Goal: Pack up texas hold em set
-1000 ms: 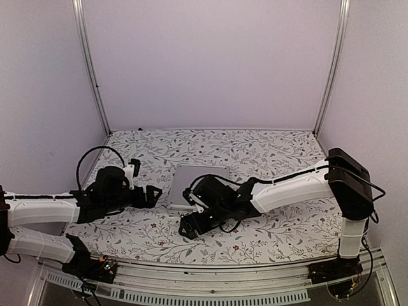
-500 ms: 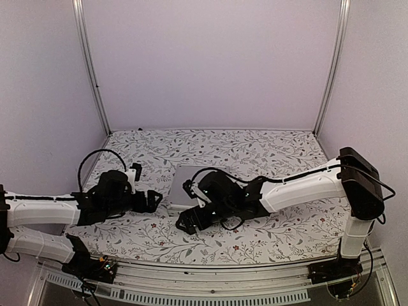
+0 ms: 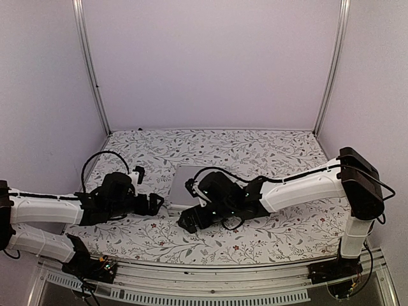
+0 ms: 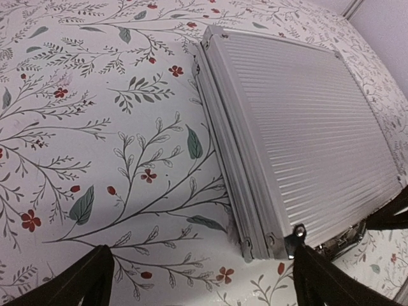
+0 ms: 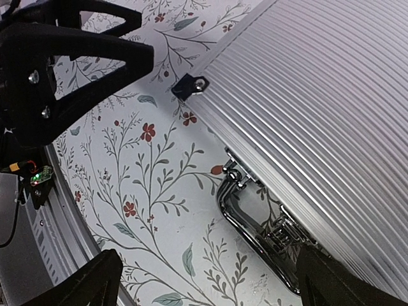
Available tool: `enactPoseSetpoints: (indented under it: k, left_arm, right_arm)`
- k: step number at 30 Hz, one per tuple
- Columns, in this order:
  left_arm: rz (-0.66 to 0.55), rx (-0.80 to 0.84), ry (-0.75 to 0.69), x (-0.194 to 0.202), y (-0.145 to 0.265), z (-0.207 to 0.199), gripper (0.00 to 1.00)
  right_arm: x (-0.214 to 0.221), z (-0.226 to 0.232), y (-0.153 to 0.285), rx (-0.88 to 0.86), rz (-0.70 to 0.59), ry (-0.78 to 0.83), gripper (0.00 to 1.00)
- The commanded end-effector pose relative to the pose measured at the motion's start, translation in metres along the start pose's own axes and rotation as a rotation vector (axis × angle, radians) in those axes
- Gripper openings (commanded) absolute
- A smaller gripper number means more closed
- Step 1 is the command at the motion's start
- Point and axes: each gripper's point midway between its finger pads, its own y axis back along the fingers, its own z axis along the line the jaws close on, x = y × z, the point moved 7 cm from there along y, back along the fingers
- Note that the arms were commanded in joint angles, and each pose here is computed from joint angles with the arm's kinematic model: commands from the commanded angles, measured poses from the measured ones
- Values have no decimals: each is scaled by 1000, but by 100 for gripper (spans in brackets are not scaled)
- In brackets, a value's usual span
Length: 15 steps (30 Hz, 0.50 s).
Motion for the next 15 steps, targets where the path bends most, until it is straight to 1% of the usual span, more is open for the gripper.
enactPoseSetpoints:
  k: [1, 4, 9, 13, 15]
  left_arm:
    - [-17, 6, -3, -7, -1, -8, 100]
    - [-19, 0, -2, -7, -2, -8, 100]
    - [-26, -3, -8, -11, -3, -10, 100]
    - [-28, -9, -13, -13, -4, -10, 100]
    - [-30, -14, -15, -13, -4, -9, 100]
  right_arm:
    - [-5, 2, 5, 18, -15, 9, 99]
    - [-2, 4, 12, -14, -16, 36, 99]
    - [-4, 8, 41, -50, -66, 95, 99]
    - [-7, 6, 64, -17, -99, 147, 99]
    - [-11, 0, 73, 57, -130, 180, 99]
